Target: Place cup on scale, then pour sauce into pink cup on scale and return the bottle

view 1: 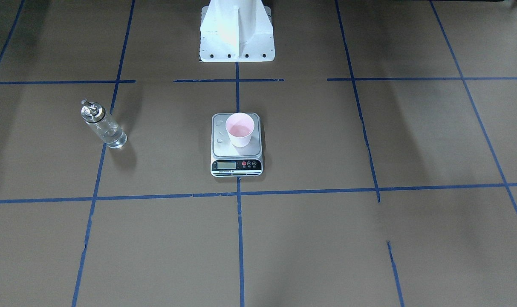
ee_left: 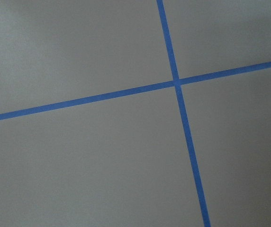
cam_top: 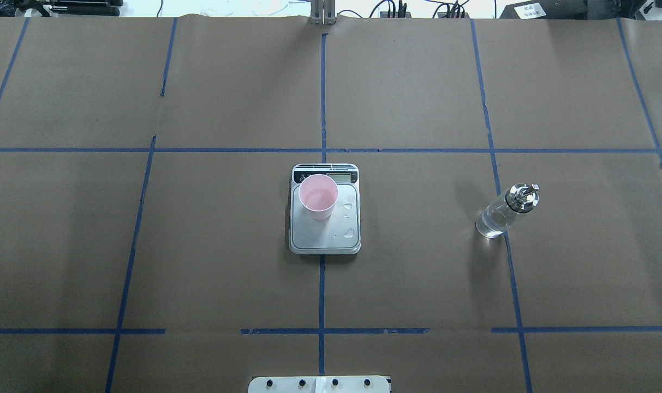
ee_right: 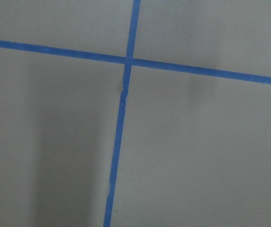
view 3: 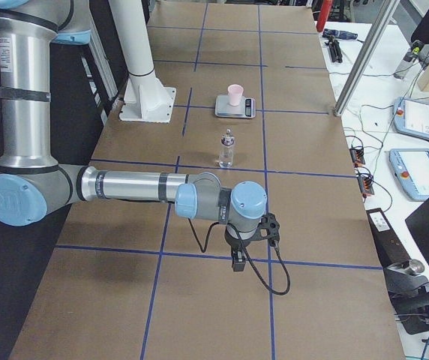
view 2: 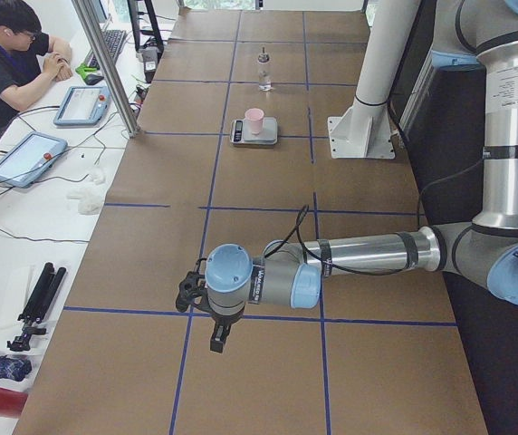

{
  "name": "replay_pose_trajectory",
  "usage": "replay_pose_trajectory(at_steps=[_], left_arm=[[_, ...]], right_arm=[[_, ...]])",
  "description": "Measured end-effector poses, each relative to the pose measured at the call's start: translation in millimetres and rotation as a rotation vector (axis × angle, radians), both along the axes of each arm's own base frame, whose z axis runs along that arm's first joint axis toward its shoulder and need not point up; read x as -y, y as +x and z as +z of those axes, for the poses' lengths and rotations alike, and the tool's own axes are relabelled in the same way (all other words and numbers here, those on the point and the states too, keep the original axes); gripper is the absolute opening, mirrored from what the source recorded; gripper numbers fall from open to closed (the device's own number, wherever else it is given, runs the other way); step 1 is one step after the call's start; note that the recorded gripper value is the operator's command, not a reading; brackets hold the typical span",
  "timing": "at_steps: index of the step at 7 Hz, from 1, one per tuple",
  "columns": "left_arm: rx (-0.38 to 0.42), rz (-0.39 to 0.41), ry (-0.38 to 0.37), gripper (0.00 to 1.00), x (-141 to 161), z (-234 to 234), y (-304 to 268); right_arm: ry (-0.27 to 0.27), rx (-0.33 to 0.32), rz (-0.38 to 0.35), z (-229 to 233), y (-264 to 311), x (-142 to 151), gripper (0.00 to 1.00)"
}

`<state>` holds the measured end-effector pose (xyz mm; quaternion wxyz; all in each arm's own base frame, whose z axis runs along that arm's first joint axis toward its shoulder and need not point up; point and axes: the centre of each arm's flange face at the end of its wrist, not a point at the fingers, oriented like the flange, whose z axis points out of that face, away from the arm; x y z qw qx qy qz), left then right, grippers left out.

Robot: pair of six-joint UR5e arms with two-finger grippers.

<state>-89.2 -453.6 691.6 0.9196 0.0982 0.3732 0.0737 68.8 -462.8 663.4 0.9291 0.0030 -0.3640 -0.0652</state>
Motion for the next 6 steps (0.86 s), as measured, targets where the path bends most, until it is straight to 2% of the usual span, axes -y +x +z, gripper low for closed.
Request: replay_pose_trajectory(at_steps=[6], left_arm=[[0.000,-0.001,-0.005,1.00,-0.5,0.6,-0.4]], right_arm=[[-0.001,-0.004,-0.025,1.4,-10.7,1.3,1.00]])
